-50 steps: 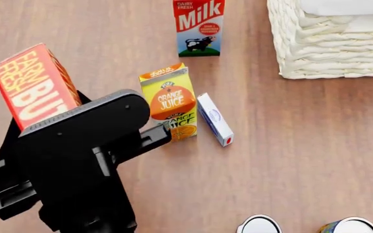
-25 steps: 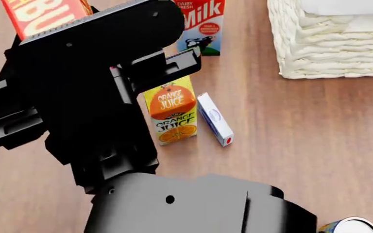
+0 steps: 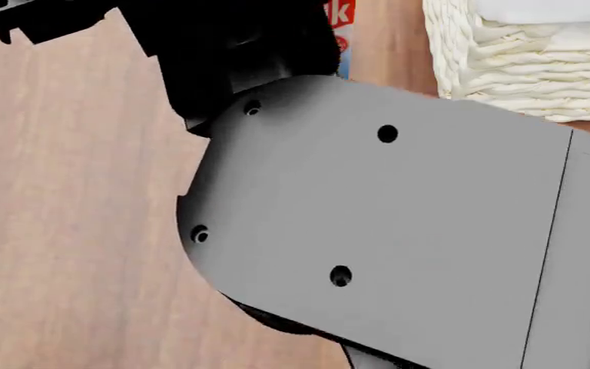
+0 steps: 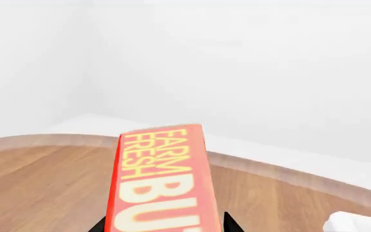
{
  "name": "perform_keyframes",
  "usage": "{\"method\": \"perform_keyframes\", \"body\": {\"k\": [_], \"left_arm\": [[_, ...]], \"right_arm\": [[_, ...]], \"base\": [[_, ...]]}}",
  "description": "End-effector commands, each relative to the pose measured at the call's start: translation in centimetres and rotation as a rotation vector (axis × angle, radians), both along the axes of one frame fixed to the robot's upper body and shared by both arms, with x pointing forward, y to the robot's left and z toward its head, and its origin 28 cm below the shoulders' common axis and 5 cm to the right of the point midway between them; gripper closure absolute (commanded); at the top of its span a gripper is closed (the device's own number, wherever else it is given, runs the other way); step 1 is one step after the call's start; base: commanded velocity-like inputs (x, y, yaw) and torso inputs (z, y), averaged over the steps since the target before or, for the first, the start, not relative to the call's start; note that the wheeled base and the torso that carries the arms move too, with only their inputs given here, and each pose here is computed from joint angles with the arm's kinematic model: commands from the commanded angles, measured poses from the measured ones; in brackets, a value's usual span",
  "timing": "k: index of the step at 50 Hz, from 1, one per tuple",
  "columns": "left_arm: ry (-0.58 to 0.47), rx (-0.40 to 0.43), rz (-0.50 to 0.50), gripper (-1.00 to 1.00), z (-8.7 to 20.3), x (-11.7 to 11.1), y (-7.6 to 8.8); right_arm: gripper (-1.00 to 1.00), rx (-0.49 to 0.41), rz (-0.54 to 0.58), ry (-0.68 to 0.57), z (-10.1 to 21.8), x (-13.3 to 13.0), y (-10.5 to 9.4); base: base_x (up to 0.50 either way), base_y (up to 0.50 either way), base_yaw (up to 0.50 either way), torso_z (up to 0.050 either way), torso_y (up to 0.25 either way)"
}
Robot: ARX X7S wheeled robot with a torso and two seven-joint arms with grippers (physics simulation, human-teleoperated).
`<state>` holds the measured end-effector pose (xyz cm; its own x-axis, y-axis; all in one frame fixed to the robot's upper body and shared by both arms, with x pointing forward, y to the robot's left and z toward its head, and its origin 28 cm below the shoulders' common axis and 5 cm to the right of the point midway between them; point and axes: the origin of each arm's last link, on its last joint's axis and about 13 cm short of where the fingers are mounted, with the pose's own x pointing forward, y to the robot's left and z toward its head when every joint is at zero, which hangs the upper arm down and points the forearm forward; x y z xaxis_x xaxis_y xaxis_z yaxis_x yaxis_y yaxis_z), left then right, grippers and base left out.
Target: Pick up the cream cheese box and the butter, and put them in the basket.
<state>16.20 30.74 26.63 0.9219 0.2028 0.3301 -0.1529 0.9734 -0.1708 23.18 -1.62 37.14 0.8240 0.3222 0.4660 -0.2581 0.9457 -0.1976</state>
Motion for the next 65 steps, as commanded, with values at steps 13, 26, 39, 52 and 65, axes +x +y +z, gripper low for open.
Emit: {"method": "perform_keyframes", "body": {"k": [13,26,39,52,65], "left_arm": [[-0.003,-0.006,0.001,-1.00,0.0,0.0,0.1],[0.004,-0.002,-0.004,-1.00,-0.1,0.2,-0.1],[0.004,0.000,-0.008,-1.00,-0.1,0.2,0.0],[0.003,0.000,-0.008,-1.00,0.0,0.2,-0.1],[0.000,-0.003,-0.006,-1.00,0.0,0.2,0.0]], "right_arm": [[1.00,0.081,-0.155,-0.186,10.1,-1.6,-4.2],[1.00,0.097,-0.282,-0.217,14.6,-2.2,-6.6],[1.00,0.137,-0.363,-0.196,16.4,-2.3,-8.8],[1.00,0.126,-0.507,-0.155,19.9,-1.9,-11.5],[1.00,0.162,-0.562,-0.002,21.9,1.0,-13.3]], "base": [[0.00,0.00,0.00,0.000,0.002],[0.00,0.00,0.00,0.000,0.002],[0.00,0.00,0.00,0.002,0.002],[0.00,0.00,0.00,0.000,0.002],[0.00,0.00,0.00,0.000,0.002]]}}
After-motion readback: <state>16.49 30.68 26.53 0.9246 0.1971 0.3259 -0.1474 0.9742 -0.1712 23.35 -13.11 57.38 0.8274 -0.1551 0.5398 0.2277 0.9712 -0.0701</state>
